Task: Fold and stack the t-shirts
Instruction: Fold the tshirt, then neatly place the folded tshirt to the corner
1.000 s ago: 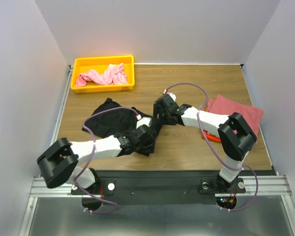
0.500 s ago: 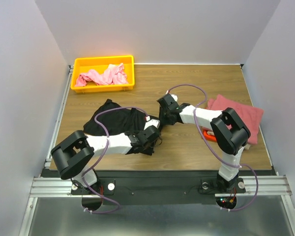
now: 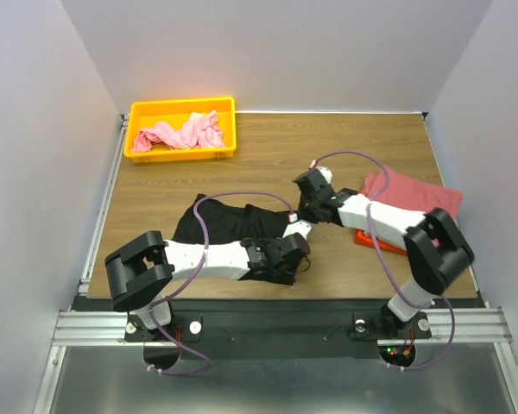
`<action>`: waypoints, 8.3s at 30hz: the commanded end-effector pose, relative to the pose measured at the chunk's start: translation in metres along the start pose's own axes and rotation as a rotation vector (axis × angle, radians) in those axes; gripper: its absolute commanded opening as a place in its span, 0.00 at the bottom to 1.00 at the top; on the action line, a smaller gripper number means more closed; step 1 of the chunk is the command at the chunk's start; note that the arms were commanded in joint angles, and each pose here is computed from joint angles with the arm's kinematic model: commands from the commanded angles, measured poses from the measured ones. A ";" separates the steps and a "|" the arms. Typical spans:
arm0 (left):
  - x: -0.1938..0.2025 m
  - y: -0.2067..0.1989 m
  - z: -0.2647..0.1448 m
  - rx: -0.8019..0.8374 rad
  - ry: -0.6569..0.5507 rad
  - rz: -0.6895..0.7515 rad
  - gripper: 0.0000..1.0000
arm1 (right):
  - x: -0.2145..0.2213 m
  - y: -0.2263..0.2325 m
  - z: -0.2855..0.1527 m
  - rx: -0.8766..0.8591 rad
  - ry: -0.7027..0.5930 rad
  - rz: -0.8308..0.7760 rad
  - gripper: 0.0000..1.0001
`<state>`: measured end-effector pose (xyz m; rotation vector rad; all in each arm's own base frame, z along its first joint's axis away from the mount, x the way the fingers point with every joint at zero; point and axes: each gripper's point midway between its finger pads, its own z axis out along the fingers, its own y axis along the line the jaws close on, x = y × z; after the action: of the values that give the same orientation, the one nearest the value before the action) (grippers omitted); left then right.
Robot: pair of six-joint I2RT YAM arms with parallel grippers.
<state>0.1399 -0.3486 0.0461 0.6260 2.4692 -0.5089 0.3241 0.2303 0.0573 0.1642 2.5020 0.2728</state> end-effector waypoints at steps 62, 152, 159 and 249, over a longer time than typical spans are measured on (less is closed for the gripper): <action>0.031 0.221 -0.105 -0.545 -0.307 -0.939 0.00 | -0.029 0.281 0.045 -0.504 -0.069 -0.267 0.06; -0.067 0.151 -0.067 -0.113 -0.307 -0.521 0.00 | 0.017 -0.001 -0.071 -0.103 -0.147 -0.012 0.00; -0.091 0.139 -0.108 -0.031 -0.432 -0.531 0.00 | -0.006 0.013 -0.107 -0.212 -0.223 -0.015 0.00; -0.030 0.260 -0.106 -0.384 -0.493 -0.781 0.98 | -0.096 -0.123 -0.085 0.496 -0.235 -0.301 0.00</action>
<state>0.2474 -0.0917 0.0789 -0.6241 2.1886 -0.3628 0.3466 0.1274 0.1219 -0.0110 2.3048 -0.3461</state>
